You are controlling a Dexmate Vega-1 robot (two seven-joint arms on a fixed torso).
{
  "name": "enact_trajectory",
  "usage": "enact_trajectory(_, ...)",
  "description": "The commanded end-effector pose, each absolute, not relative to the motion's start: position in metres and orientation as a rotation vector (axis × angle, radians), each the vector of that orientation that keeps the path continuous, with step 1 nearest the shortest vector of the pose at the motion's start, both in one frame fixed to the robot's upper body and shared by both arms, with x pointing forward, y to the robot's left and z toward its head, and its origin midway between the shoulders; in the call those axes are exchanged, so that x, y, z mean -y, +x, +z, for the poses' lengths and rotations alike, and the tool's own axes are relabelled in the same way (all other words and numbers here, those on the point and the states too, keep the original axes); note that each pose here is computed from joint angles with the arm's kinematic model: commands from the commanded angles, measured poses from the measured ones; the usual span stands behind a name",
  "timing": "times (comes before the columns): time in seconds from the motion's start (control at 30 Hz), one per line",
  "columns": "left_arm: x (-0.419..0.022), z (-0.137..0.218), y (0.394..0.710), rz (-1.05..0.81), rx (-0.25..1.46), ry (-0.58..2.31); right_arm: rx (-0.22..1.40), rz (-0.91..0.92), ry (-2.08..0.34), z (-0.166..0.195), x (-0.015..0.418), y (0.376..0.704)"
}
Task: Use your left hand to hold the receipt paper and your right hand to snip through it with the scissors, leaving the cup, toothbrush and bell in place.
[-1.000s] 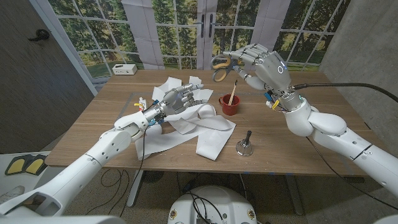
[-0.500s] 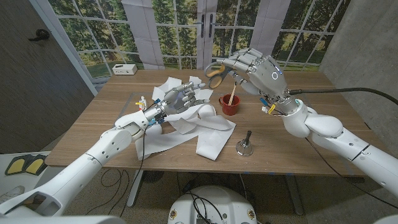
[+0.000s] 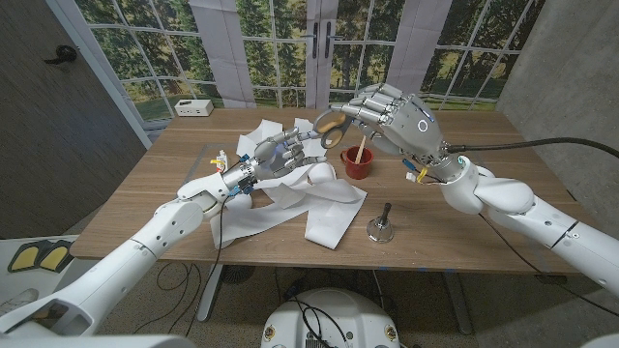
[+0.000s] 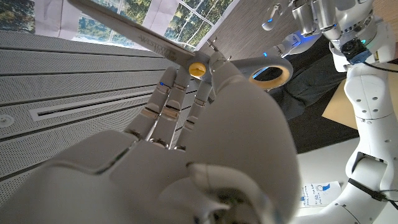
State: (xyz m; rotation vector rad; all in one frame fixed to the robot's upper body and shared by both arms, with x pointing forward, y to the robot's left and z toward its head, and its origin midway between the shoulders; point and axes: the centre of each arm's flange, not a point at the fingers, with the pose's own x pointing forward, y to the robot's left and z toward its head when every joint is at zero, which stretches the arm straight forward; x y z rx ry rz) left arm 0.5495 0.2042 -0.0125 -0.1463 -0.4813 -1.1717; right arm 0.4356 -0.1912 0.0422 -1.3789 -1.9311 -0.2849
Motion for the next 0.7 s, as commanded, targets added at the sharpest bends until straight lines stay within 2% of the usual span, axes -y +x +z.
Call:
enact_trajectory(0.03, -0.2076, -0.0099, 0.5421, -1.198, 0.442, -0.080, 1.977, -0.217, -1.496, 0.0330, 0.1927, 0.4346)
enact_trajectory(0.7, -0.2147, -0.0079, 0.5344, -1.162, 0.355, 0.044, 1.987, -0.191, -1.583, 0.0335, 0.1987, 0.4363)
